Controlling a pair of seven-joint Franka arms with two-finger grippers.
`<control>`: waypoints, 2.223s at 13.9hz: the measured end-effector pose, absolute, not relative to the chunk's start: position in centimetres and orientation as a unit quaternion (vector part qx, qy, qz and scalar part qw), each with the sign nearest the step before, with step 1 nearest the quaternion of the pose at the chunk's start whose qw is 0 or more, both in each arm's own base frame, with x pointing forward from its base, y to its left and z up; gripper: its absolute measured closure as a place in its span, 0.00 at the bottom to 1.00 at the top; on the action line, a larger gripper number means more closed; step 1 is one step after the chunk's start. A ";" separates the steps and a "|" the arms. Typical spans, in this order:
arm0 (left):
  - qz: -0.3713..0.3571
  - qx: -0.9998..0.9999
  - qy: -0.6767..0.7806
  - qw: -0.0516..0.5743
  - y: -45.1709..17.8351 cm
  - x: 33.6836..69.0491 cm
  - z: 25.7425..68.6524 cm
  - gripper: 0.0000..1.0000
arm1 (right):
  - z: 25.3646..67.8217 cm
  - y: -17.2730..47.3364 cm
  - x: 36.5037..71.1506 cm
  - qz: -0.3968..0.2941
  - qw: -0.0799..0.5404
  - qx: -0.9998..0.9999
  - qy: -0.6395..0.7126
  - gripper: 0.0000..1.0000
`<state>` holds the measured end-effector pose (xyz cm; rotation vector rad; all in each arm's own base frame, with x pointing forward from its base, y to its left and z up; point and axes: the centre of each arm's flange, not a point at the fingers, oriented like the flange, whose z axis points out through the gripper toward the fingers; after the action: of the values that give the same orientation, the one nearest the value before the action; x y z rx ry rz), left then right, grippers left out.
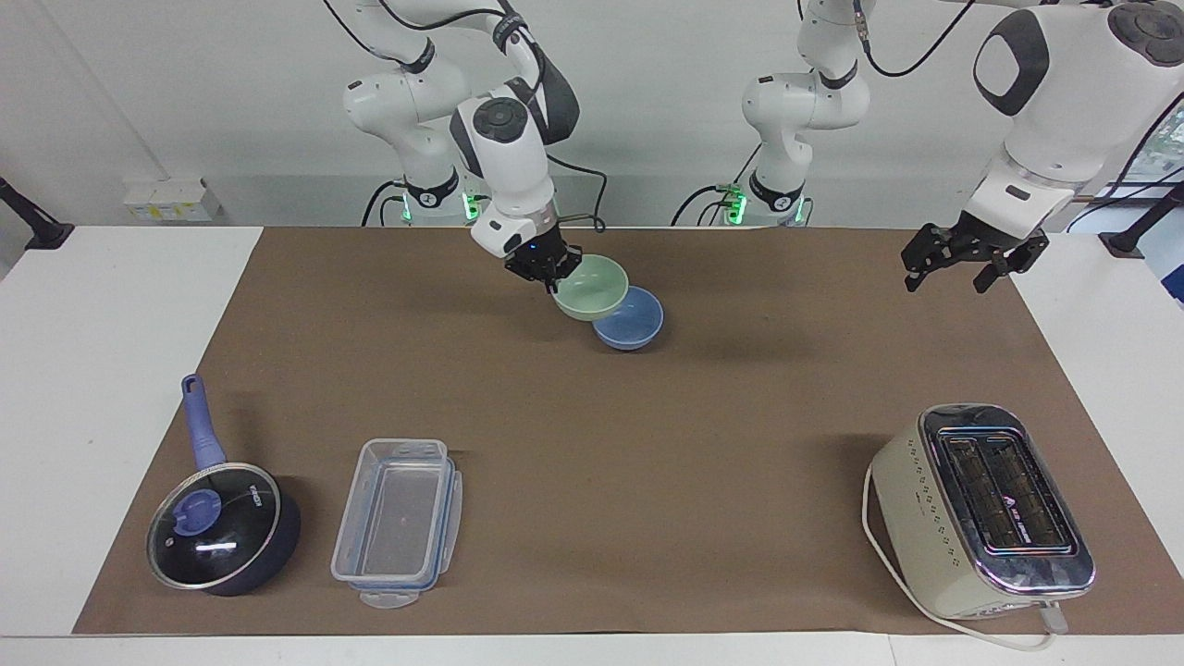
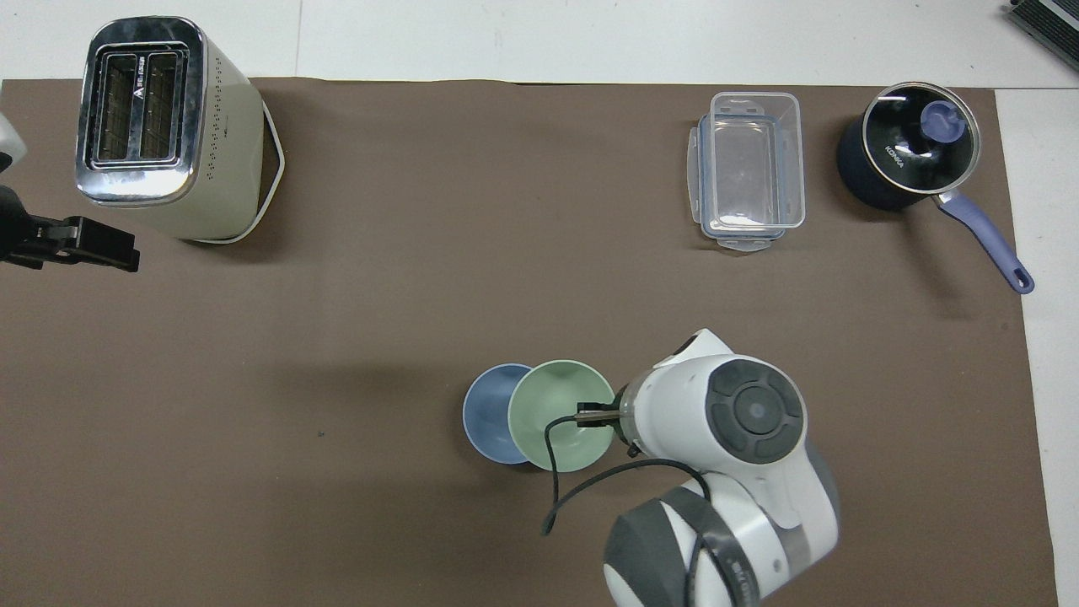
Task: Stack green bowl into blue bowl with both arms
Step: 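Carry the green bowl with the right gripper over the blue bowl, then lower the green bowl into the blue bowl and open the right gripper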
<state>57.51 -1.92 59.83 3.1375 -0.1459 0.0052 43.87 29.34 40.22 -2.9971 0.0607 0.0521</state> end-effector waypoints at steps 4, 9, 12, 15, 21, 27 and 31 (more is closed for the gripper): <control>0.002 0.999 -0.046 0.000 -1.9 57.5 59.8 0.00 | 38.7 33.2 44.5 0.029 0.093 -0.994 0.040 0.96; 0.002 0.999 -0.046 0.000 -1.9 57.5 59.8 0.00 | 37.1 33.8 44.5 0.039 0.091 -0.994 0.041 0.96; 0.002 0.999 -0.046 0.000 -1.9 57.5 59.8 0.00 | 36.4 33.7 44.5 0.045 0.087 -0.994 0.043 0.96; 0.002 0.999 -0.046 0.000 -1.9 57.5 59.8 0.00 | 35.7 33.7 44.5 0.050 0.083 -0.994 0.044 0.96; 0.002 0.999 -0.046 0.000 -1.9 57.5 59.8 0.00 | 34.1 33.4 44.7 0.035 0.089 -0.994 0.050 0.96; 0.002 0.999 -0.046 0.000 -1.9 57.5 59.8 0.00 | 34.1 33.5 44.7 0.035 0.089 -0.994 0.051 0.90; 0.002 0.999 -0.046 0.000 -1.9 57.5 59.8 0.00 | 34.3 33.6 44.6 0.038 0.088 -0.994 0.051 0.65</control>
<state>57.50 -1.92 59.82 3.1375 -0.1459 0.0047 44.60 33.56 34.32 -2.9586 0.1512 0.1125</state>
